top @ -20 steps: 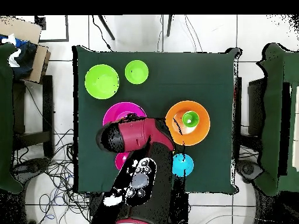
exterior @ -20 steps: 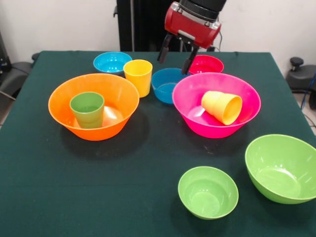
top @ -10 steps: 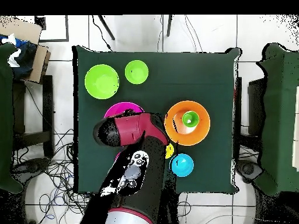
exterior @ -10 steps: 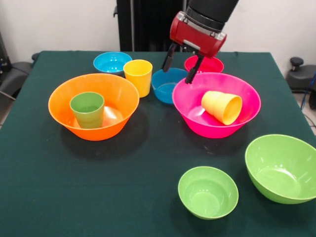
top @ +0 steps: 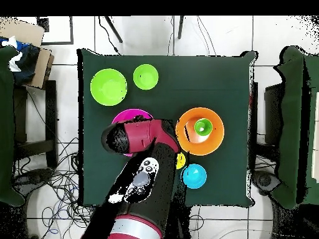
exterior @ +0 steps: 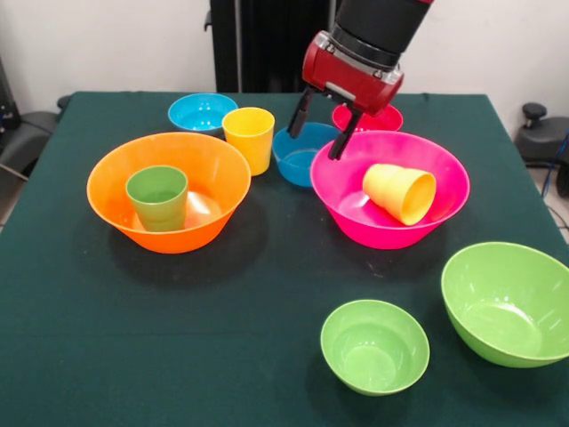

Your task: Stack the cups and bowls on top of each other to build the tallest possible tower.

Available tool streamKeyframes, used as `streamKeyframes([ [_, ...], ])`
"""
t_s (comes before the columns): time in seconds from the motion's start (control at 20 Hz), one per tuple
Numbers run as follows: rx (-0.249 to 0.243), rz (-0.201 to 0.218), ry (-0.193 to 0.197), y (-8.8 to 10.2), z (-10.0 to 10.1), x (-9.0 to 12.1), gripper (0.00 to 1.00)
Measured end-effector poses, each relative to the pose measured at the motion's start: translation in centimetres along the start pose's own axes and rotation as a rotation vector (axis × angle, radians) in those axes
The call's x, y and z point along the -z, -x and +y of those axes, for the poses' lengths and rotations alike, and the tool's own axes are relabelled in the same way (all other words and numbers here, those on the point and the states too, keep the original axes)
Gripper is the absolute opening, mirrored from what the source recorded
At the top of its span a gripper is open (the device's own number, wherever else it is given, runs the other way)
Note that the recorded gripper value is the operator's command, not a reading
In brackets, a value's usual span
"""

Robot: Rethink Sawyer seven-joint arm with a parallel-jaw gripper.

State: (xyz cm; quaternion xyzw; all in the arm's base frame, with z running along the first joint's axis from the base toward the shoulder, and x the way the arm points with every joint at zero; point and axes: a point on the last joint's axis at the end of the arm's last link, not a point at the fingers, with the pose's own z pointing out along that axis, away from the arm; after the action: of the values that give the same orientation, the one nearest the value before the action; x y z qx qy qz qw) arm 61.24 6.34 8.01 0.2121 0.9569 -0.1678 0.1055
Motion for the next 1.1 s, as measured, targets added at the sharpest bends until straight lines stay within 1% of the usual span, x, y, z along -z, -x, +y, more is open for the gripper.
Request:
streamKeyframes([
  [0.2, 0.000, -0.001, -0.012, 0.1, -0.1, -0.6, 1.00],
  [0.3, 0.003, 0.001, -0.022, 0.1, -0.2, -1.2, 1.00],
  [0.55, 0.003, 0.012, -0.029, -0.1, 0.1, -2.3, 1.00],
  [0.75, -0.002, 0.022, -0.028, -0.3, 0.8, -3.4, 1.00],
  [0.95, -0.002, 0.024, -0.025, -0.3, 1.6, -3.9, 1.00],
  [1.1, -0.003, 0.022, -0.018, -0.2, 2.5, -4.2, 1.00],
])
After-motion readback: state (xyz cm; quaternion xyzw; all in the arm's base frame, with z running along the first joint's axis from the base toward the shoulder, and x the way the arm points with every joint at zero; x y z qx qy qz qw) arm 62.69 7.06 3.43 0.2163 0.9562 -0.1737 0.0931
